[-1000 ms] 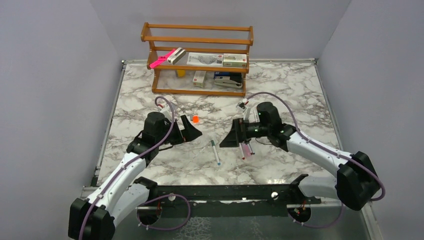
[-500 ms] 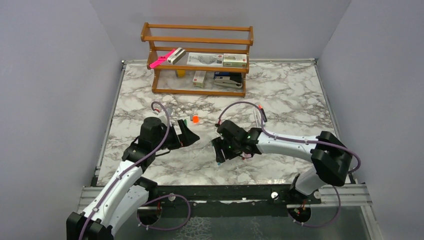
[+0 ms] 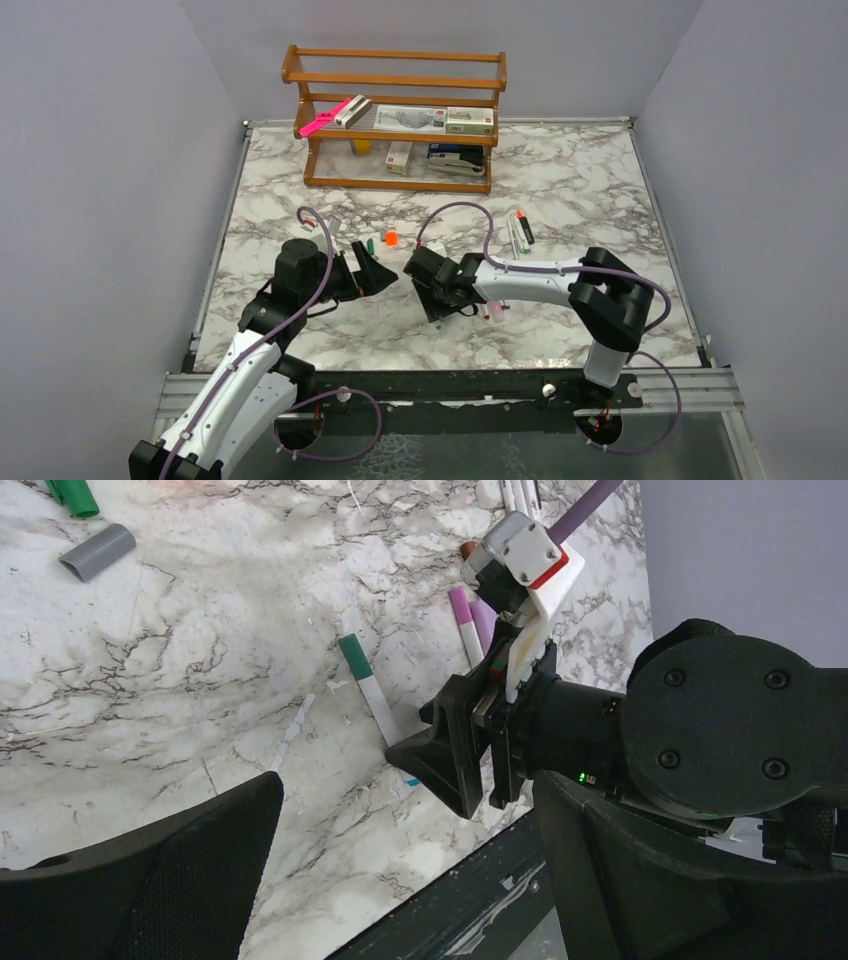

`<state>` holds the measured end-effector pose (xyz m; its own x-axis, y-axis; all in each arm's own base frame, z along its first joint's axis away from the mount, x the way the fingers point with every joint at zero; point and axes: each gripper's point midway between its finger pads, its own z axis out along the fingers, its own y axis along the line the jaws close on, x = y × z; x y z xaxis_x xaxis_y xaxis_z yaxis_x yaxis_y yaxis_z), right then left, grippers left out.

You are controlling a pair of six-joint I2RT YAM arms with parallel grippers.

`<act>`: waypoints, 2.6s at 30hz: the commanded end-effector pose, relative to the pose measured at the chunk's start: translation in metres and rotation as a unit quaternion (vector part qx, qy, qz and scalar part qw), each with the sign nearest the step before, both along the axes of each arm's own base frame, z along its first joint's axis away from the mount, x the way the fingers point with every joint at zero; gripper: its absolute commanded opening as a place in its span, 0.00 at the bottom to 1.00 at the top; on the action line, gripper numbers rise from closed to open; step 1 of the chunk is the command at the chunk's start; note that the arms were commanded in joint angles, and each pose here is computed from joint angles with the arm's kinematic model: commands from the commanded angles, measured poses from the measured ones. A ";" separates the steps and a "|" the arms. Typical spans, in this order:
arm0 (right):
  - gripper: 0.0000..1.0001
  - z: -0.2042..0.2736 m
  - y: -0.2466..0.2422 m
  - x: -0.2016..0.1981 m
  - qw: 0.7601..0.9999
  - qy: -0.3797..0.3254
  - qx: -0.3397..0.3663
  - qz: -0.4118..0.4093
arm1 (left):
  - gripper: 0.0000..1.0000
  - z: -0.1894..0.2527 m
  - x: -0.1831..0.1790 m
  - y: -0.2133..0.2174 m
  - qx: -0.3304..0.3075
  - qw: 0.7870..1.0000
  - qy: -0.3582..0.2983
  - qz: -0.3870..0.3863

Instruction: Open the pen caps

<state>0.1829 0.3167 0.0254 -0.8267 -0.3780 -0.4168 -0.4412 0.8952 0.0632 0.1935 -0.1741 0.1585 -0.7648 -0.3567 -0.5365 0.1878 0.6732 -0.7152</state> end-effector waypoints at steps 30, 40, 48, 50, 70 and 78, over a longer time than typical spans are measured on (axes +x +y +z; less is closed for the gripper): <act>0.01 0.106 0.034 -0.039 0.957 0.022 0.287 0.046 | 0.99 -0.023 0.005 -0.056 -0.133 0.989 0.062 -0.027; 0.01 0.106 0.048 -0.047 0.946 0.056 0.314 0.053 | 0.99 -0.006 0.013 -0.071 -0.164 0.985 0.044 -0.004; 0.01 0.101 0.044 -0.041 0.948 0.049 0.312 0.027 | 0.51 -0.016 0.013 -0.073 -0.159 0.986 0.053 0.006; 0.01 0.100 0.044 -0.042 0.949 0.052 0.311 0.025 | 0.38 -0.018 0.011 -0.073 -0.158 0.986 0.057 0.005; 0.32 0.102 0.048 -0.040 0.949 0.051 0.309 0.029 | 0.00 -0.025 0.007 -0.085 -0.147 0.987 0.070 -0.003; 0.34 0.086 0.055 -0.040 0.952 0.064 0.299 0.036 | 0.00 -0.024 0.006 -0.089 -0.144 0.987 0.070 -0.004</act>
<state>0.1372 0.3573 0.1072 -0.8738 -0.1619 -0.4585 -0.4363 0.6773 0.5924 0.1904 -0.2579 0.1191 -0.8474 -0.4535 -0.2761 0.0487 0.4515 -0.8910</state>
